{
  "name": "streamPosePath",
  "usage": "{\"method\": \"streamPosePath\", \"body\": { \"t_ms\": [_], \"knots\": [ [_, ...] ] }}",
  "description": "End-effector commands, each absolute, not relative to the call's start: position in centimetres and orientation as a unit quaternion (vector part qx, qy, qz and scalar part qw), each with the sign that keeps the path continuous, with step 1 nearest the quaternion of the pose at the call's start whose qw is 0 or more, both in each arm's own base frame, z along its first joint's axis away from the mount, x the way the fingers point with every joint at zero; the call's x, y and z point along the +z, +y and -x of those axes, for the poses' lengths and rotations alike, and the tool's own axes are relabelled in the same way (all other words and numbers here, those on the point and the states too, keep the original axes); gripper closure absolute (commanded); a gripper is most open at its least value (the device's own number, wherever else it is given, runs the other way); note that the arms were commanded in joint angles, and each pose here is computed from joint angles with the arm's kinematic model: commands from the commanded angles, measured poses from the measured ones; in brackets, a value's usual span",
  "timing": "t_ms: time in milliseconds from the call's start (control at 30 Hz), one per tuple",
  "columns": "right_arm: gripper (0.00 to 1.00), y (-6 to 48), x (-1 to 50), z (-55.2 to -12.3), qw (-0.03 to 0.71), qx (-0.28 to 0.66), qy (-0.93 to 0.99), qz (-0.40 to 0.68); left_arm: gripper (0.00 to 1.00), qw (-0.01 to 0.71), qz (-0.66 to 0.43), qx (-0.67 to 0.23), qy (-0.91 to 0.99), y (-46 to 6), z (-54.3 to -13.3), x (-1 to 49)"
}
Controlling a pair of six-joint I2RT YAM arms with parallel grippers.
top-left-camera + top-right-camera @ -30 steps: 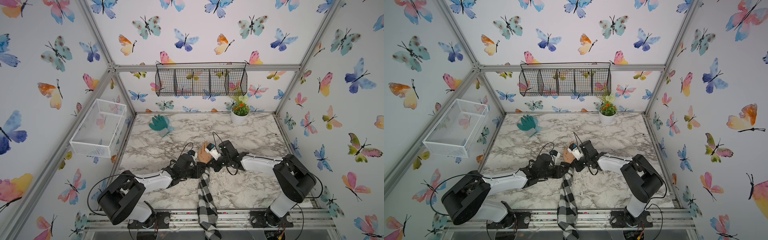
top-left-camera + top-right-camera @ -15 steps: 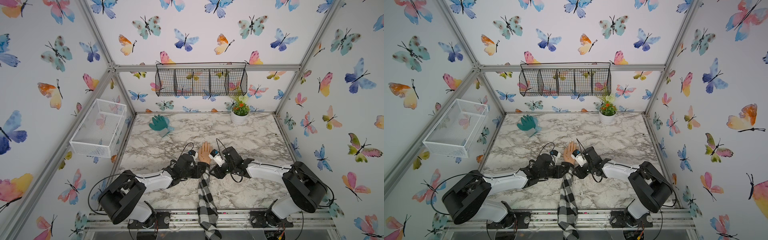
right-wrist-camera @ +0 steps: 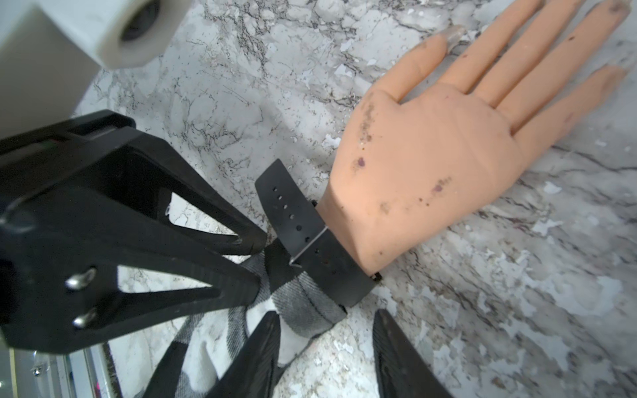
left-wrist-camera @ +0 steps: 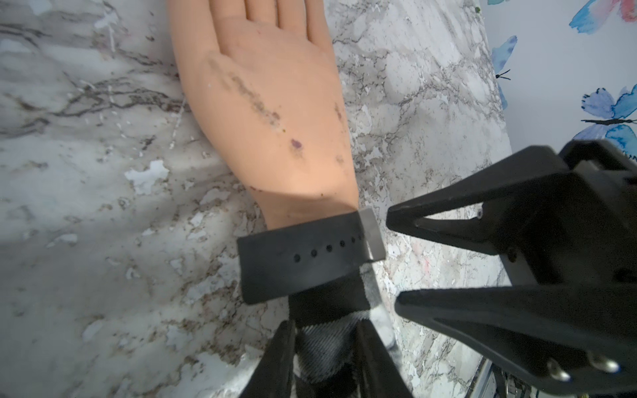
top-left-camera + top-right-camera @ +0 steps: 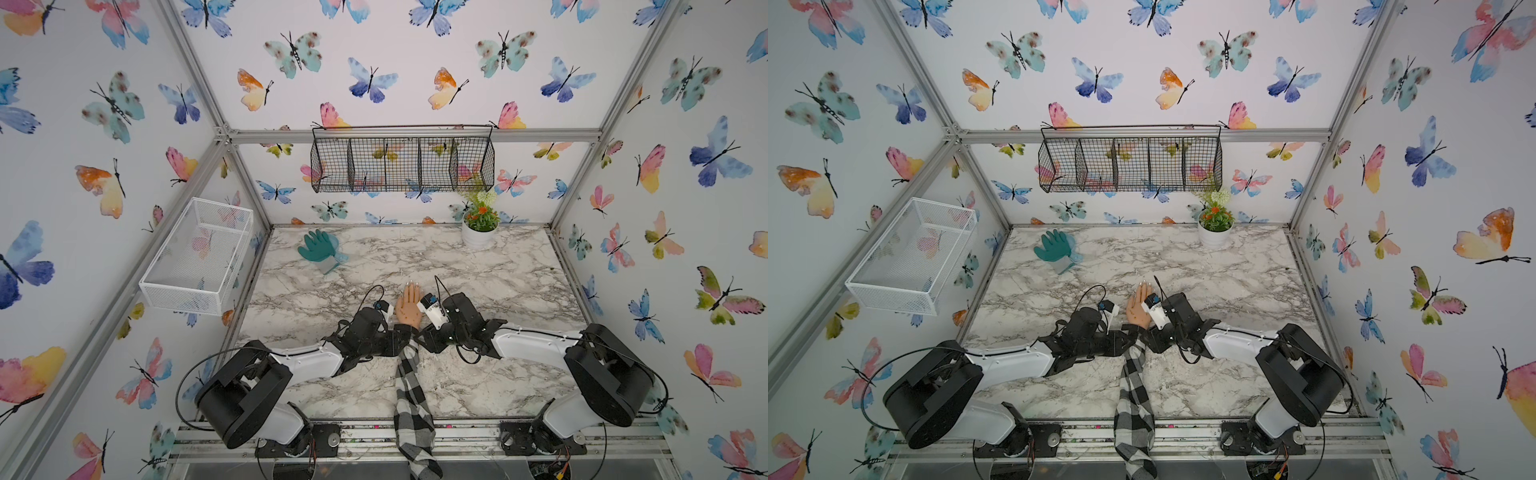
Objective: Take off the watch
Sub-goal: Untie the watch from the hand.
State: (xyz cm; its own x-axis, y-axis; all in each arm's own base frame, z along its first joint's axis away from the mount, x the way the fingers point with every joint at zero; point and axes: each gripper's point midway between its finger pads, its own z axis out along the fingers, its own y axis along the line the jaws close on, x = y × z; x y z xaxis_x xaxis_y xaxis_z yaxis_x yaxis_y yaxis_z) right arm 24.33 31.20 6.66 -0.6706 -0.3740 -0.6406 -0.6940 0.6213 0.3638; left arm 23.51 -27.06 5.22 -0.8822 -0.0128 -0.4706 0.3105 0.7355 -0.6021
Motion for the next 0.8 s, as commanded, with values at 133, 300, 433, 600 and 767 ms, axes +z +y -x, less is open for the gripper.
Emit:
{"method": "streamPosePath", "body": {
  "t_ms": [133, 300, 433, 600, 767],
  "knots": [
    [0.57, 33.8, 9.4, -25.7, 0.249, 0.365, 0.865, 0.237, 0.69, 0.157, -0.064, -0.26, 0.95, -22.8, -20.7, -0.4],
    [0.63, 33.4, 9.0, -26.3, 0.218, 0.343, 0.895, 0.183, 0.69, 0.16, -0.065, -0.265, 0.949, -22.9, -20.7, 0.0],
    [0.65, 33.1, 8.8, -26.4, 0.193, 0.315, 0.915, 0.162, 0.69, 0.161, -0.065, -0.266, 0.948, -23.0, -20.8, 0.1],
    [0.68, 33.2, 8.5, -26.4, 0.177, 0.276, 0.933, 0.149, 0.69, 0.164, -0.066, -0.267, 0.947, -23.0, -20.9, 0.2],
    [0.7, 33.6, 7.7, -26.2, 0.166, 0.222, 0.948, 0.156, 0.69, 0.164, -0.066, -0.269, 0.947, -23.1, -20.9, 0.3]
  ]
}}
